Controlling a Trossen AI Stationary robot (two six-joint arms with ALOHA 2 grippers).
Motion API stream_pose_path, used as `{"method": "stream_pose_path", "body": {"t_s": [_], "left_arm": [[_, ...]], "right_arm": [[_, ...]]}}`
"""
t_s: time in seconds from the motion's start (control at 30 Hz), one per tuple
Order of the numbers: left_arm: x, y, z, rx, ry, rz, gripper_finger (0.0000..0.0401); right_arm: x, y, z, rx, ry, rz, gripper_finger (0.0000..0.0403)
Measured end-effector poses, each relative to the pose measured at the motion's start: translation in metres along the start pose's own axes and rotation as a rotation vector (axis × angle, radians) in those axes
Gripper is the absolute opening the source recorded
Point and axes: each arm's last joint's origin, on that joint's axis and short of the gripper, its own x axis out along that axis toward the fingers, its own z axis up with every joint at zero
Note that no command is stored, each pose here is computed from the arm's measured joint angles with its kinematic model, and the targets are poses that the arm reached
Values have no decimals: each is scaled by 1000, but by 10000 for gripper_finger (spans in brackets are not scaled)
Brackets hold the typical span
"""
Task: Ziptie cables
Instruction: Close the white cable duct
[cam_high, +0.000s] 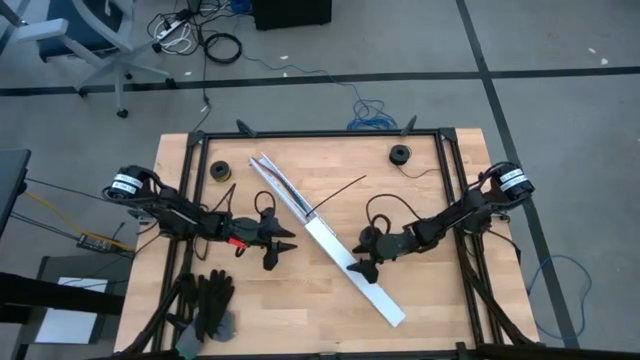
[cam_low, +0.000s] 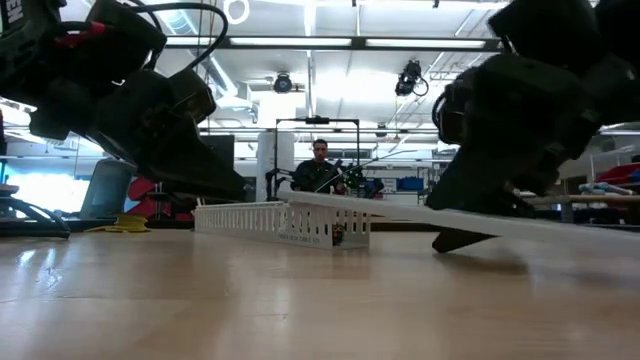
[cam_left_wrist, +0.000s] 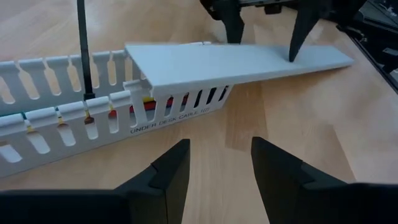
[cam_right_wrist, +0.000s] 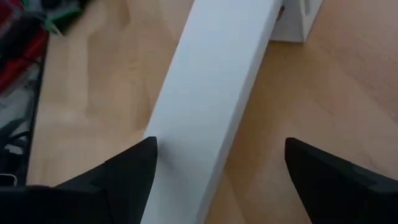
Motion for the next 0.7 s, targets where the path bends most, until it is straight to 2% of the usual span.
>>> {"method": "stream_pose_path", "body": {"t_s": [0.17, 0.33, 0.47, 0.7], "left_arm": [[0, 0, 0, 8, -6, 13, 147], [0, 1, 0, 8, -6, 17, 147], [0, 1, 0, 10, -3, 18, 147], [0, 1, 0, 11, -5, 24, 147]], "right_arm": [[6, 12, 16, -51, -22, 32, 328], [10, 14, 25, -71, 76, -64, 324], [11, 21, 33, -75, 129, -81, 321], [12, 39, 50, -124, 114, -59, 319]]}}
